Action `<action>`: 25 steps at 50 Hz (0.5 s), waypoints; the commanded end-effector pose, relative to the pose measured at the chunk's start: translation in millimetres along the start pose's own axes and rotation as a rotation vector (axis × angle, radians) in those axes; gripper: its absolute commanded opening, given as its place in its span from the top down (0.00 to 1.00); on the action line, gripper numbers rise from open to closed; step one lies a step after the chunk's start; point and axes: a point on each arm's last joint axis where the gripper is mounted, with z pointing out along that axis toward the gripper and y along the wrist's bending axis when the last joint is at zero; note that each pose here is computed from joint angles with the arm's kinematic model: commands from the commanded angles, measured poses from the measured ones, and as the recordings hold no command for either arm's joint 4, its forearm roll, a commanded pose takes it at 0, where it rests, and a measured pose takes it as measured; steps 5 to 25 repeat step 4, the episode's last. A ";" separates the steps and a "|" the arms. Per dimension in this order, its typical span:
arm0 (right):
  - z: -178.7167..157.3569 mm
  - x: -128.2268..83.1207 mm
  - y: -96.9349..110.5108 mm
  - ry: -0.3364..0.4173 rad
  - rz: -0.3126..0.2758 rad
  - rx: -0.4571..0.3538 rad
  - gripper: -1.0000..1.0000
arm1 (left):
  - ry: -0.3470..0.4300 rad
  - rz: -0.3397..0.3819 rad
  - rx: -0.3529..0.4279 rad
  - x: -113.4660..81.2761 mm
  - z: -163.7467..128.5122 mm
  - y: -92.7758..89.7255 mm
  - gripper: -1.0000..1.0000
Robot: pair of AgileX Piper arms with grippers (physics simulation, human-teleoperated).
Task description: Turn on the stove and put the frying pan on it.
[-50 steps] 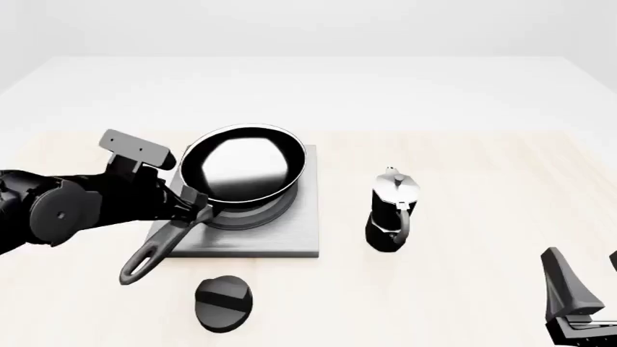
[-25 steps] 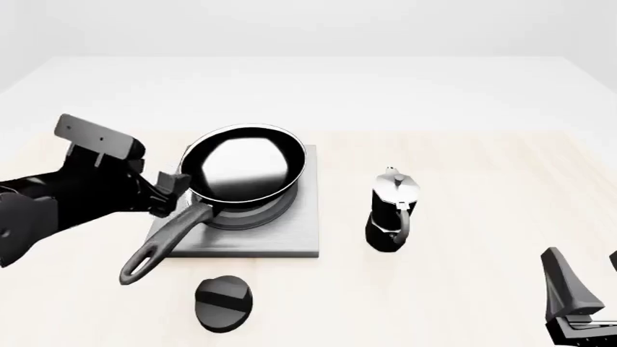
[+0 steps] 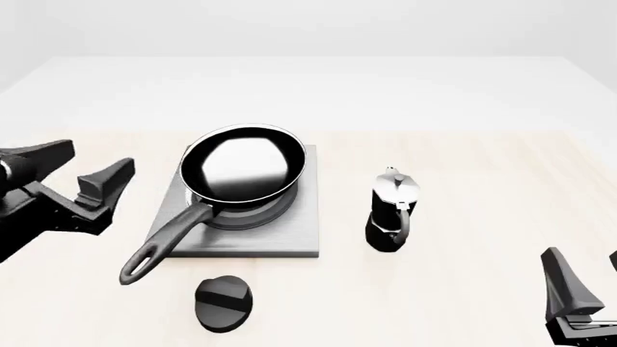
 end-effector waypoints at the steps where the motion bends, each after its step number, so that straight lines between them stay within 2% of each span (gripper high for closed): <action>1: 0.0 0.0 0.0 0.000 0.000 0.000 0.00 | -0.236 0.015 -0.111 11.5 -57.8 4.9 0.00; 4: 0.0 0.0 0.0 0.000 0.000 0.000 0.00 | -0.288 0.064 -0.143 23.5 -71.8 3.2 0.00; 25: 0.0 0.0 0.0 0.000 0.000 0.000 0.00 | -0.288 0.064 -0.143 23.5 -71.8 3.2 0.00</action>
